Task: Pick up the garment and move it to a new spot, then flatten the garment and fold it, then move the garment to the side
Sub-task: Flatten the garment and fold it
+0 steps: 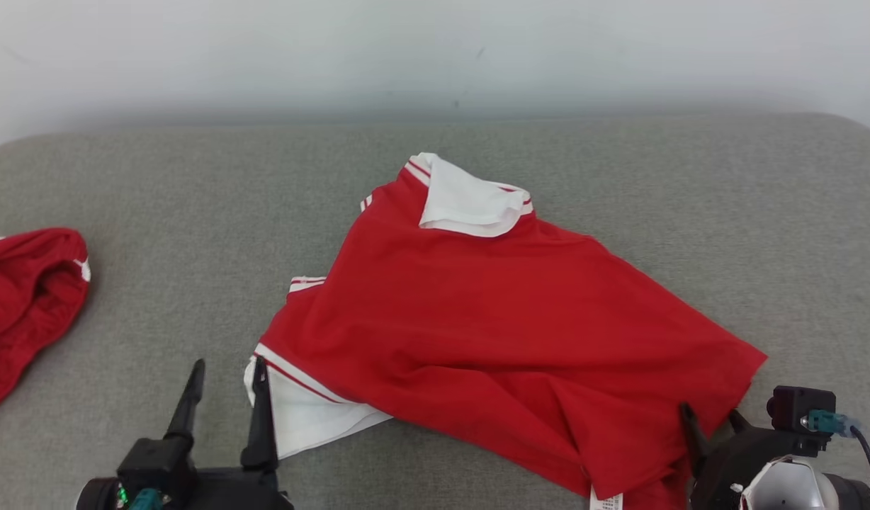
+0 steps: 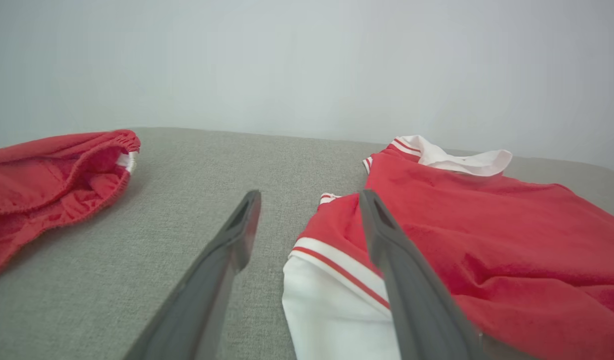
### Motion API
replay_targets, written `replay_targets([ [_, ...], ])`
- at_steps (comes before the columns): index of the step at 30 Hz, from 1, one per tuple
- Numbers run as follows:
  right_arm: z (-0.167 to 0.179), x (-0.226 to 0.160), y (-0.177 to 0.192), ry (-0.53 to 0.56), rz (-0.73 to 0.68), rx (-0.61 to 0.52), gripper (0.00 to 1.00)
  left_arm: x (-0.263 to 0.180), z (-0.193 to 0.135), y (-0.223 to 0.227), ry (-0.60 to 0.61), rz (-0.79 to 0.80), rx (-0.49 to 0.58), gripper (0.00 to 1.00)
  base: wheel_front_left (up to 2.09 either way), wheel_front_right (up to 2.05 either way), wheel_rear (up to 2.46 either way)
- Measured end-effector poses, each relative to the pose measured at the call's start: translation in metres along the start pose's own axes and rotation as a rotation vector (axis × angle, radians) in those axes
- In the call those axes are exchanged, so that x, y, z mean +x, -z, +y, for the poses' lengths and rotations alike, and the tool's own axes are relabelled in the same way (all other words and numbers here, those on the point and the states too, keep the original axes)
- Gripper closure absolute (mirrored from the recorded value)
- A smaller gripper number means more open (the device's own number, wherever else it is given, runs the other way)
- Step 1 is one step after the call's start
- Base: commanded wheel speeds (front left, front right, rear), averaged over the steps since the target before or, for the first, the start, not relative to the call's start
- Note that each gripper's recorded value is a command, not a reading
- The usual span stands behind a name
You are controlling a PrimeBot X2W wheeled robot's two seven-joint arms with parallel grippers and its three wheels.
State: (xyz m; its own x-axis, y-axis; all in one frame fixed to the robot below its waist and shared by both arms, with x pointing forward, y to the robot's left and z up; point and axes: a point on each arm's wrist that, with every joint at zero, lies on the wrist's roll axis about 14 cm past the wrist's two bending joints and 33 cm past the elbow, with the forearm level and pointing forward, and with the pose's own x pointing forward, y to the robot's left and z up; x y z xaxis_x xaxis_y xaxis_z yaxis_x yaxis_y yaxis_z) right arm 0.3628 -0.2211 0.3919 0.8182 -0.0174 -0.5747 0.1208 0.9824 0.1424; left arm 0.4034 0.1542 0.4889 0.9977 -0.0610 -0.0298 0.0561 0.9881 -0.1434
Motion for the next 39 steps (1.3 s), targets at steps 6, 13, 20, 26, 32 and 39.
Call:
replay_targets([
  [6, 0.001, 0.018, 0.012, 0.004, 0.087, 0.017, 0.00, -0.001, -0.006, -0.003, 0.045, -0.020, 0.015, 0.00, 0.00, 0.00, 0.00],
  [13, 0.006, 0.032, -0.001, 0.003, 0.064, -0.020, 1.00, -0.006, -0.001, 0.002, 0.047, -0.006, 0.009, 0.00, 0.00, 0.00, 0.00],
  [20, 0.011, 0.048, -0.071, 0.013, -0.059, -0.114, 1.00, -0.005, 0.007, 0.004, 0.036, -0.001, 0.000, 0.00, 0.00, 0.00, 0.00],
  [26, -0.003, 0.057, -0.149, 0.059, -0.172, -0.211, 1.00, -0.011, 0.005, 0.018, 0.053, 0.069, -0.025, 0.00, 0.00, 0.00, 0.00],
  [32, 0.001, 0.072, -0.185, 0.058, -0.223, -0.202, 1.00, -0.018, -0.005, 0.034, 0.095, 0.147, -0.052, 0.00, 0.00, 0.00, 0.00],
  [39, 0.027, 0.103, -0.166, 0.007, -0.129, -0.210, 0.00, -0.026, -0.024, 0.051, 0.149, 0.230, -0.107, 0.00, 0.00, 0.00, 0.00],
])
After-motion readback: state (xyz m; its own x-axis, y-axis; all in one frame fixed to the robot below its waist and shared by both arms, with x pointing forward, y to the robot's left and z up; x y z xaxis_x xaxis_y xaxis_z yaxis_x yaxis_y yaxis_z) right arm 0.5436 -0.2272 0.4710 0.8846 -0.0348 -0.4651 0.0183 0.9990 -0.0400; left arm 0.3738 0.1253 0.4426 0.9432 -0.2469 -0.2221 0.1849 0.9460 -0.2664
